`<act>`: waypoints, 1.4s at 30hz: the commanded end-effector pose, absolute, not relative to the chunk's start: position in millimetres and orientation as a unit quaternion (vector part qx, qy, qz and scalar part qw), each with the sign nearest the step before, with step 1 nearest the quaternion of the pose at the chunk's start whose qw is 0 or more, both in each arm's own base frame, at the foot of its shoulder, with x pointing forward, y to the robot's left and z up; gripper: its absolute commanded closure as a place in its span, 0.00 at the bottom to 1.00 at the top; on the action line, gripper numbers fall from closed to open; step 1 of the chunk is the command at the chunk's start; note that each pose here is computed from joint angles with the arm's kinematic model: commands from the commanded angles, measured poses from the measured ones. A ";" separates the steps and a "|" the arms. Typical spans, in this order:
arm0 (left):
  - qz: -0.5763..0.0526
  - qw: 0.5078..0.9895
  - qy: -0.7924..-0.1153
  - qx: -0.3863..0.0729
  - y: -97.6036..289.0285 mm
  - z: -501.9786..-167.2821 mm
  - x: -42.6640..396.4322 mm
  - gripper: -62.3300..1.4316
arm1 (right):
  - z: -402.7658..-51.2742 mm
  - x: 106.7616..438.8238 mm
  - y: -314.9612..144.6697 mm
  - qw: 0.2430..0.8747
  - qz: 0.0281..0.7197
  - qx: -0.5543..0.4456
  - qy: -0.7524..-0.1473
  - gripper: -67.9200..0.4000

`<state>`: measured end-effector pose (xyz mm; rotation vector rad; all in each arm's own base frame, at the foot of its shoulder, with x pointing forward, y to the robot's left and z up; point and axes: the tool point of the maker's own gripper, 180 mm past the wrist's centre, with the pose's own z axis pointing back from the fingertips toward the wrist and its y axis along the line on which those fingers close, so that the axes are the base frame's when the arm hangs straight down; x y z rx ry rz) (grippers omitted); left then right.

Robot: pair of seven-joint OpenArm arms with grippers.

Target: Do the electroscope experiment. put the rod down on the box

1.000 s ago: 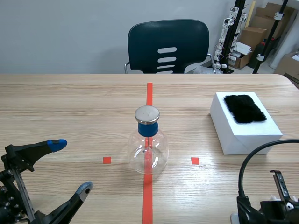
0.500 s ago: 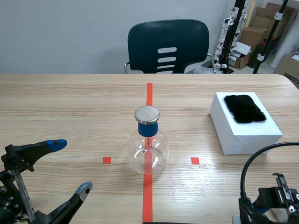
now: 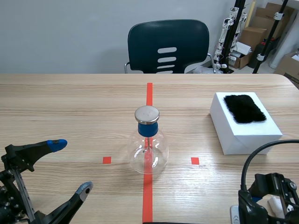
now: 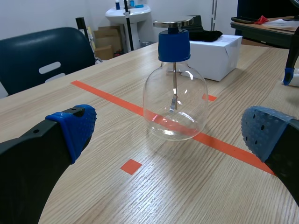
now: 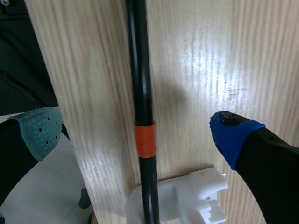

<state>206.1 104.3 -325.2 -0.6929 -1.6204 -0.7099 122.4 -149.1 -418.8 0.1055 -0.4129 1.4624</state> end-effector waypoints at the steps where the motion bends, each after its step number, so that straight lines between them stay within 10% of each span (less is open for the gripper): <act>1: -0.296 0.570 -0.705 -0.301 102.8 -317.7 207.3 0.00 | -412.3 129.2 -150.4 0.716 0.669 0.043 -0.193 0.00; 42: -0.296 0.570 -0.705 -0.301 102.7 -317.7 207.3 0.00 | -313.1 175.5 -119.4 0.754 0.456 0.136 -0.453 0.00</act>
